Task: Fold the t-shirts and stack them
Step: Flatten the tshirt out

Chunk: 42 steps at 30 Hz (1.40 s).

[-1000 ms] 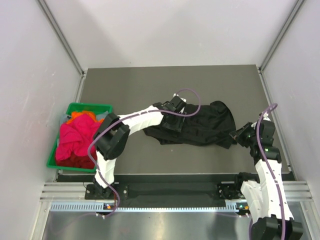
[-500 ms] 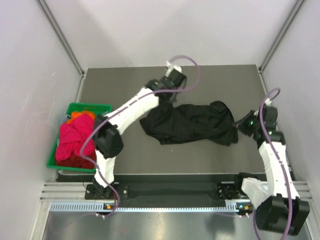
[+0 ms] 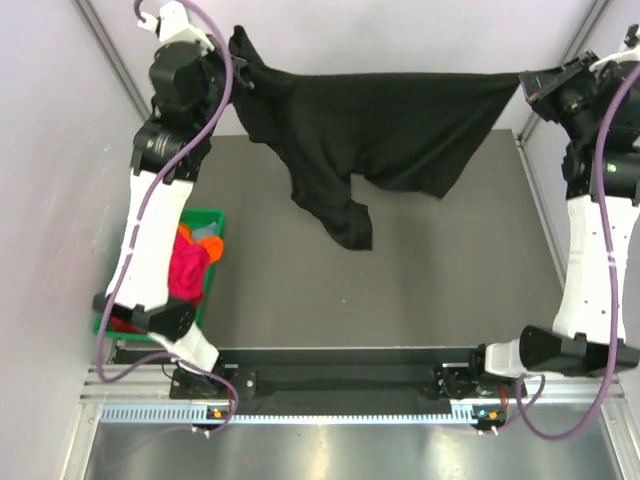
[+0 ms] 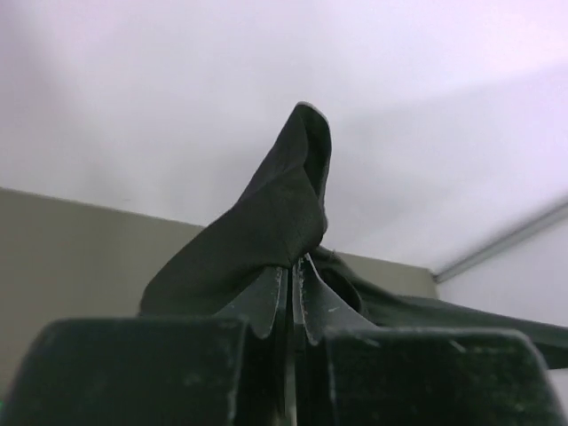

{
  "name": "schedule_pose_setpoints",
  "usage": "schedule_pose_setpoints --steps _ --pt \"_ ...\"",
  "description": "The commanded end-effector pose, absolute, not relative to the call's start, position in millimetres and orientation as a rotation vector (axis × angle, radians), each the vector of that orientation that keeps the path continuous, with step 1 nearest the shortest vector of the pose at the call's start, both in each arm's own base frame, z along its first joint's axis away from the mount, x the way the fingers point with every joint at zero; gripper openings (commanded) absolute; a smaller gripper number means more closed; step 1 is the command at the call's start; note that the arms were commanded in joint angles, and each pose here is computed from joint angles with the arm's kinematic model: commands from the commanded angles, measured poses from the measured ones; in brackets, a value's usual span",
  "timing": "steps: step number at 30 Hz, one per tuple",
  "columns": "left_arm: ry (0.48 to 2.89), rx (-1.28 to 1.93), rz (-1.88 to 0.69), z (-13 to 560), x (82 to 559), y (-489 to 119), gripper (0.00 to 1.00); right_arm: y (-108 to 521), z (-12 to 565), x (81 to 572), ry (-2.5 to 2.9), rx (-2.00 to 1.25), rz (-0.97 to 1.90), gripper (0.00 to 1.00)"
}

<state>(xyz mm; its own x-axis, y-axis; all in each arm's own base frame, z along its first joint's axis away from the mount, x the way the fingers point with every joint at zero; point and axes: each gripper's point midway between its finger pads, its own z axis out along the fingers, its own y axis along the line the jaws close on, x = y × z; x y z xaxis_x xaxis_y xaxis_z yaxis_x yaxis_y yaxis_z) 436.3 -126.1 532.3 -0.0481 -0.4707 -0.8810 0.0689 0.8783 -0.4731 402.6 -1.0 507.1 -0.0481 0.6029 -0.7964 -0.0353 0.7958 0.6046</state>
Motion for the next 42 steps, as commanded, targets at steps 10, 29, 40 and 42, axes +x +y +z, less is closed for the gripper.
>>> schedule_pose_setpoints --steps 10,29,40,42 --pt "2.038 -0.201 -0.992 279 294 -200 0.00 -34 263 281 1.982 0.786 0.186 0.00" --pt "2.435 -0.244 -0.432 148 235 -171 0.52 -51 184 246 2.046 0.912 0.035 0.00" --pt "2.610 -0.164 -0.787 93 201 -224 0.47 -32 169 245 2.071 0.864 0.149 0.00" --pt "2.620 -0.161 -0.856 88 194 -230 0.47 -31 170 246 2.066 0.857 0.156 0.00"
